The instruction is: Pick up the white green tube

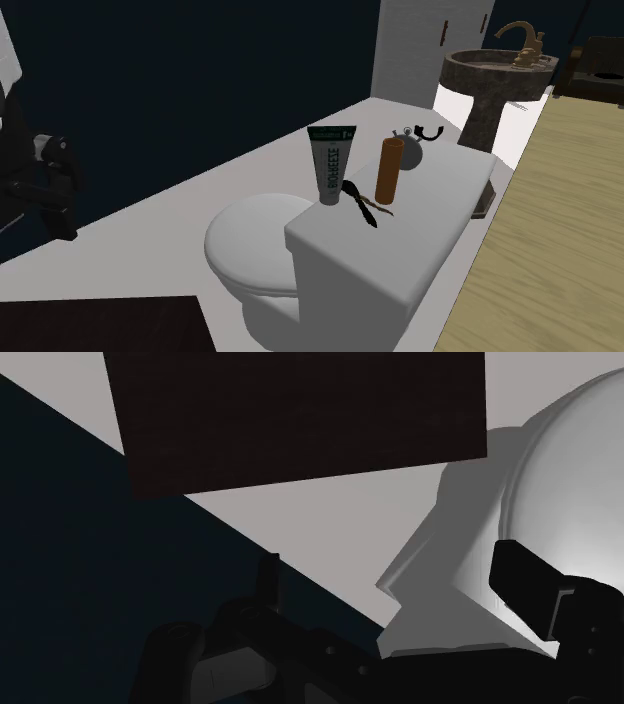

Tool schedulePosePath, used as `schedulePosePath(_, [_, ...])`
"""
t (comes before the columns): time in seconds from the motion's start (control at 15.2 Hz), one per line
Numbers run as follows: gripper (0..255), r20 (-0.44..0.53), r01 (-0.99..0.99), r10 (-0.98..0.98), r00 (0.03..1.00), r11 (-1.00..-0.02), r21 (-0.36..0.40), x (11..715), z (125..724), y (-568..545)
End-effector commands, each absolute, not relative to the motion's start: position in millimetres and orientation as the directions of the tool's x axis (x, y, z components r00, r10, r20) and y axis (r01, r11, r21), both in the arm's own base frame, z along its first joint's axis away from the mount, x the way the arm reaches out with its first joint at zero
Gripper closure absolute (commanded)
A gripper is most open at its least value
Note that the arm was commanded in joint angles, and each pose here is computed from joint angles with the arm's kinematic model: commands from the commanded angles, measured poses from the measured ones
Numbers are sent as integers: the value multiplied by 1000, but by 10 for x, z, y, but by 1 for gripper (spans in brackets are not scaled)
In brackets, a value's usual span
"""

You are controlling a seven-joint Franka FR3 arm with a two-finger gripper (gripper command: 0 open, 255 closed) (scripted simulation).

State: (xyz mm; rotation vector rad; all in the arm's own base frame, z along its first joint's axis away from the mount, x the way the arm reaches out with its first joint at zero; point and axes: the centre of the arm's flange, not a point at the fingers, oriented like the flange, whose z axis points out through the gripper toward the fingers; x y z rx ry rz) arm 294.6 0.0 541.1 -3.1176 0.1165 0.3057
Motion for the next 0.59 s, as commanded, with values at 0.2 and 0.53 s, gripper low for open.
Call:
schedulePosePath(0.2, [0, -172, -93, -93, 981, -996, 8, 3199, 5433, 284])
schedulePosePath(0.53, [0, -136, -124, -126, 983, -992, 20, 3630, 5476, 746])
